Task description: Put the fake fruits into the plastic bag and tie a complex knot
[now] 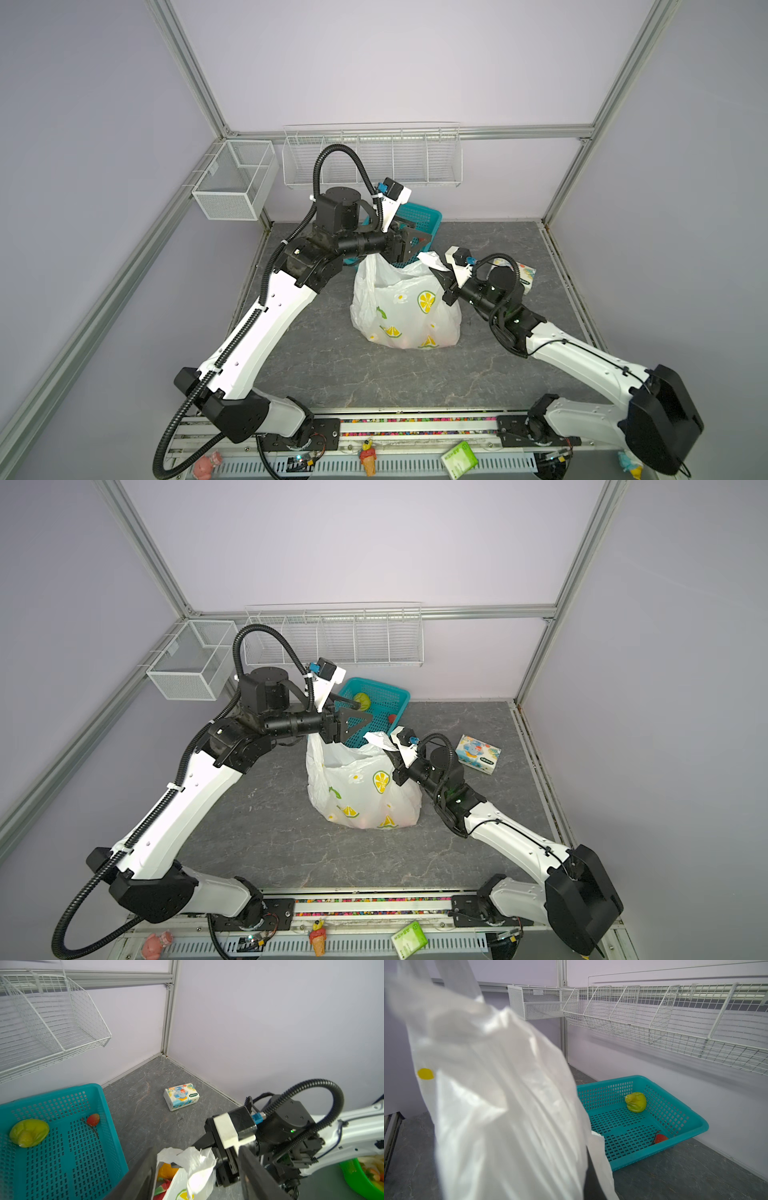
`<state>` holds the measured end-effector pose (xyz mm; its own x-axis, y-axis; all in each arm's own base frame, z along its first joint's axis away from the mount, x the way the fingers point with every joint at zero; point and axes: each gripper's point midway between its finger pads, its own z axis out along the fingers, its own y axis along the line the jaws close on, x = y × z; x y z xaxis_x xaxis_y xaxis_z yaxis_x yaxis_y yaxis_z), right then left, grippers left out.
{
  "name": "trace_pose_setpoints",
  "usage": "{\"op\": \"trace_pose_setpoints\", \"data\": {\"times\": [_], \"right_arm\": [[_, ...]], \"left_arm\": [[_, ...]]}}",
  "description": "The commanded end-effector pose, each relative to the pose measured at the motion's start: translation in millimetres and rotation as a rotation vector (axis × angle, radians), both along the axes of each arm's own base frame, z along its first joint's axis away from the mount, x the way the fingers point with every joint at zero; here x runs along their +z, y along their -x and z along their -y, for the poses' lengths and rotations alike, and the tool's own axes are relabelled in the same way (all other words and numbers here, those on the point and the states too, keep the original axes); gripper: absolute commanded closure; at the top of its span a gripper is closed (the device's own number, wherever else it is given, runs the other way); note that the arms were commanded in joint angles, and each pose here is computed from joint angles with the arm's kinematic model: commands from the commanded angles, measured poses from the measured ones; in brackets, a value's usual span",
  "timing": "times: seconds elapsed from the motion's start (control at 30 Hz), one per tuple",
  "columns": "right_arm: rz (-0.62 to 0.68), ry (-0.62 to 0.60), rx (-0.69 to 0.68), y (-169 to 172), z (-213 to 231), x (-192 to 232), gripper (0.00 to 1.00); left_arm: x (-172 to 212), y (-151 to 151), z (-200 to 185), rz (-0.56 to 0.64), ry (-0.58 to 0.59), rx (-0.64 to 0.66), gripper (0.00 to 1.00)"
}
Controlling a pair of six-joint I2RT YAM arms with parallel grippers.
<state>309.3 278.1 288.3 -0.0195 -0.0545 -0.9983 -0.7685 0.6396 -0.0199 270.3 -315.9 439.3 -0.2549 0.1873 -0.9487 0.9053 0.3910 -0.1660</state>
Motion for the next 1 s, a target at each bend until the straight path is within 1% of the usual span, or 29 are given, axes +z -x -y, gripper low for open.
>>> {"op": "trace_pose_setpoints", "data": {"times": [0.0, 0.13, 0.27, 0.33, 0.4, 0.47, 0.6, 0.63, 0.73, 0.8, 0.83, 0.87, 0.9, 0.93, 0.97], "right_arm": [[0.011, -0.012, 0.036, 4.2, 0.6, 11.3, 0.93], [0.005, -0.009, 0.048, 4.3, -0.3, 12.8, 0.93], [0.001, -0.007, 0.050, 3.2, -0.1, 12.4, 0.94], [0.001, -0.005, 0.051, 2.9, -0.2, 13.5, 0.93], [0.002, -0.003, 0.053, 2.8, -0.3, 14.3, 0.94], [0.001, 0.000, 0.054, 2.6, -0.2, 14.2, 0.94], [-0.002, 0.007, 0.042, 1.1, 1.9, 13.5, 0.94], [-0.002, 0.009, 0.040, 0.7, 2.3, 13.6, 0.93], [-0.005, 0.013, 0.046, 0.6, 1.3, 15.2, 0.91], [-0.013, 0.020, 0.039, -0.7, 1.1, 14.7, 0.84], [-0.018, 0.028, 0.032, -1.4, 1.3, 13.8, 0.76], [-0.018, 0.034, 0.008, -3.3, 3.0, 14.5, 0.66], [-0.016, 0.036, -0.011, -3.6, 4.5, 15.2, 0.57], [-0.005, 0.039, -0.031, -2.6, 5.6, 17.4, 0.49], [0.009, 0.041, -0.057, -2.3, 6.2, 19.6, 0.43]], "left_arm": [[-18.9, 17.7, -7.3, 0.136, -0.154, -0.117, 0.30], [-36.8, 11.5, -3.7, 0.194, -0.258, -0.157, 0.26], [-55.0, 12.4, 10.4, 0.191, -0.335, -0.232, 0.24], [-61.6, 13.2, 18.0, 0.189, -0.359, -0.256, 0.24], [-64.5, 10.6, 24.0, 0.194, -0.369, -0.260, 0.27], [-65.2, 8.0, 27.3, 0.192, -0.367, -0.262, 0.33], [-61.7, 10.5, 28.8, 0.193, -0.352, -0.273, 0.53], [-61.2, 11.1, 28.6, 0.193, -0.349, -0.272, 0.59], [-59.3, 10.3, 27.5, 0.195, -0.343, -0.258, 0.72], [-55.9, 10.1, 28.2, 0.190, -0.332, -0.245, 0.90], [-53.8, 9.5, 28.5, 0.190, -0.326, -0.235, 0.98], [-50.9, 9.6, 28.5, 0.192, -0.321, -0.223, 1.00], [-50.3, 10.0, 28.5, 0.191, -0.324, -0.213, 1.00], [-50.0, 9.7, 28.6, 0.192, -0.327, -0.199, 1.00], [-49.1, 9.0, 28.9, 0.189, -0.325, -0.183, 1.00]]}}
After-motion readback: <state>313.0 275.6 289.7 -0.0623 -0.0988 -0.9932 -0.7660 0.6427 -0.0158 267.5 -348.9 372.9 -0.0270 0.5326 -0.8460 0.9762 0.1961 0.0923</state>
